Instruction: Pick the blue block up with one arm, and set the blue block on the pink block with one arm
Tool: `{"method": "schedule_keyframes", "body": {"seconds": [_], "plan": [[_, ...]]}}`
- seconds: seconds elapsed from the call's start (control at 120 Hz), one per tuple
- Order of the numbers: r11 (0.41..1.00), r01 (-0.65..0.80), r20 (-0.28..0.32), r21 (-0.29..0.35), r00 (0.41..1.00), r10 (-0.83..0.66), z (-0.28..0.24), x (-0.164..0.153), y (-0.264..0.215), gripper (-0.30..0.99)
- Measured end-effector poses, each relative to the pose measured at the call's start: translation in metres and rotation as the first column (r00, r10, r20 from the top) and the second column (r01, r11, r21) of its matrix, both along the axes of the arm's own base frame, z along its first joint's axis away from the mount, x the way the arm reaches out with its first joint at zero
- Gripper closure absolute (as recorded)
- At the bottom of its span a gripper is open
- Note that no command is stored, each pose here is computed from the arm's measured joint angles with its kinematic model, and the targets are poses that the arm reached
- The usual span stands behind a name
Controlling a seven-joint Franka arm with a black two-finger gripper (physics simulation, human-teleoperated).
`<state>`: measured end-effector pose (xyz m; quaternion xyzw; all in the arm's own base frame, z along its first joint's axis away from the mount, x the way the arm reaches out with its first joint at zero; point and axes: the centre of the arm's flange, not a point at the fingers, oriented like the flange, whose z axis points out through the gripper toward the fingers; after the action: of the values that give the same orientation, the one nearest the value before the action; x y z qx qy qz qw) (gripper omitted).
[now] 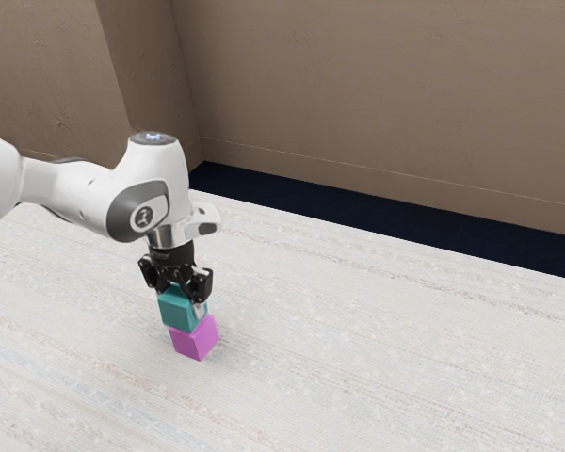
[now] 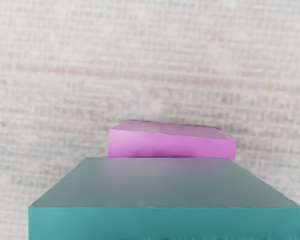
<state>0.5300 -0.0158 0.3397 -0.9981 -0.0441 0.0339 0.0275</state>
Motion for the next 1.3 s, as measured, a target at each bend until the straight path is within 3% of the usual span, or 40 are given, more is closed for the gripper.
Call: {"method": "schedule_keyframes", "body": {"seconds": [0.525, 1.3], "plan": [[0.998, -0.041, 0.054, -0.038, 0.998, 0.043, 0.004, 0.001, -0.006, 0.38], [0.998, 0.023, 0.054, -0.057, 0.998, -0.02, -0.008, -0.005, 0.005, 0.39]]}}
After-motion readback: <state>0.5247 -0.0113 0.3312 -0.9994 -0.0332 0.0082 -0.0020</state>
